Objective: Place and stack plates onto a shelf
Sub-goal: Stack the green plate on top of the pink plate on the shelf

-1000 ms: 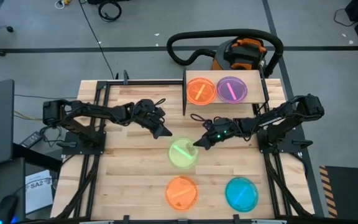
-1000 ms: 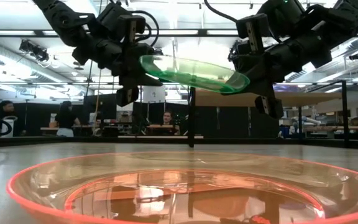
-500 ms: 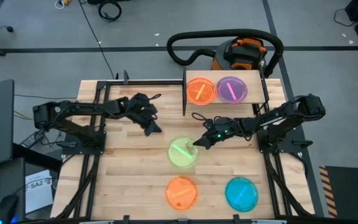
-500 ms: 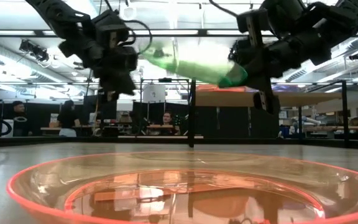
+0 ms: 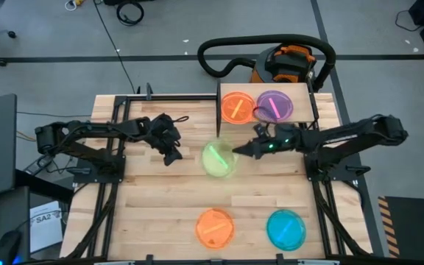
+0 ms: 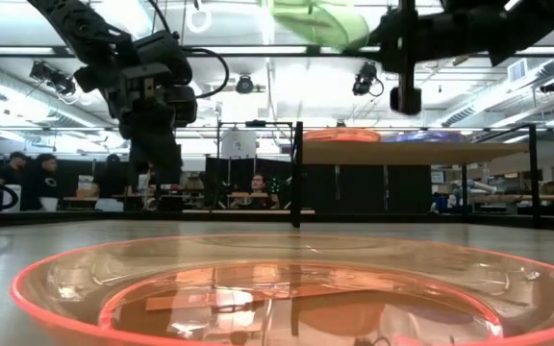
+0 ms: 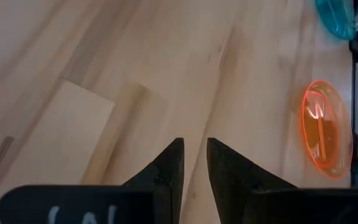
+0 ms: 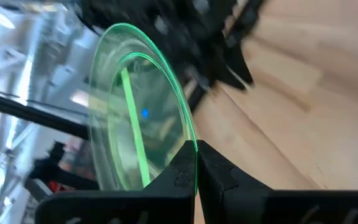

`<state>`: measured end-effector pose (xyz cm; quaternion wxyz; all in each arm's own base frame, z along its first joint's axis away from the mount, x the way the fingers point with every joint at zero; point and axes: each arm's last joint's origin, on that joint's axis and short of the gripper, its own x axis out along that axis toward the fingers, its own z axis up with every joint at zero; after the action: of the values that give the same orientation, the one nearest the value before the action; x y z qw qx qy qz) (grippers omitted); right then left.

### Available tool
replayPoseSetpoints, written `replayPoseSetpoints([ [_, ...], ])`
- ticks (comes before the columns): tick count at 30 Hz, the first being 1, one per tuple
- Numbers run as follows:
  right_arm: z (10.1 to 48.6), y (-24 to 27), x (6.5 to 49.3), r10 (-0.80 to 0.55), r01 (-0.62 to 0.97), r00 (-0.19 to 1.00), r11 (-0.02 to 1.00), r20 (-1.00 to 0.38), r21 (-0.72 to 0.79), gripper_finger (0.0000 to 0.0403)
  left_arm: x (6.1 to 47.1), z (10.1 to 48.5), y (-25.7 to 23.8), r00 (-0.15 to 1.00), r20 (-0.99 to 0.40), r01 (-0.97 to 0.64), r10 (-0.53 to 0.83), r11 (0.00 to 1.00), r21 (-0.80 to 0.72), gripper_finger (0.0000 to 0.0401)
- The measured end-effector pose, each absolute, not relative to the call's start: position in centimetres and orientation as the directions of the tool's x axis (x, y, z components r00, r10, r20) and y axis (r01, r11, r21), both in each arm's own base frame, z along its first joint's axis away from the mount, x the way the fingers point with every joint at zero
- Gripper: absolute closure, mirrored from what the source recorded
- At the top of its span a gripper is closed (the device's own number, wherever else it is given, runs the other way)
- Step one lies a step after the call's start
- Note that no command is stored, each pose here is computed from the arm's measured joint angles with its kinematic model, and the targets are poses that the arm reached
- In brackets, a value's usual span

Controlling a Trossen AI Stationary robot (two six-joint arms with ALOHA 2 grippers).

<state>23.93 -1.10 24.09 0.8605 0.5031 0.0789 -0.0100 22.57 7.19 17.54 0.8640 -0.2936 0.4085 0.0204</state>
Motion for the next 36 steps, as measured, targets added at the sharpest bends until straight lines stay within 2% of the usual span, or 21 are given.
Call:
replayPoseSetpoints([
  [9,28.4,-3.5,20.0,-0.070,-0.005,0.996,0.509,0.048,0.861,0.0394,22.5,17.2,7.2,0.684,-0.703,-0.265,-0.195,0.831,-0.489,0.0326],
  [21,30.1,-5.2,15.1,-0.202,0.050,0.977,0.512,0.063,0.858,0.0395,22.5,17.2,7.2,0.687,-0.701,-0.263,-0.194,0.832,-0.489,0.0326],
  [25,31.8,-5.5,13.5,-0.243,0.200,0.967,0.519,-0.081,0.831,0.0396,22.5,17.2,7.2,0.687,-0.700,-0.263,-0.194,0.832,-0.489,0.0326],
  [29,35.1,-5.5,11.5,-0.318,0.398,0.913,0.548,-0.257,0.736,0.0396,22.6,17.2,7.2,0.691,-0.697,-0.264,-0.193,0.830,-0.491,0.0326],
  [36,40.2,-5.6,8.3,-0.543,0.681,0.725,0.474,-0.423,0.558,0.0396,22.9,17.5,7.3,0.721,-0.669,-0.256,-0.182,0.827,-0.501,0.0326],
])
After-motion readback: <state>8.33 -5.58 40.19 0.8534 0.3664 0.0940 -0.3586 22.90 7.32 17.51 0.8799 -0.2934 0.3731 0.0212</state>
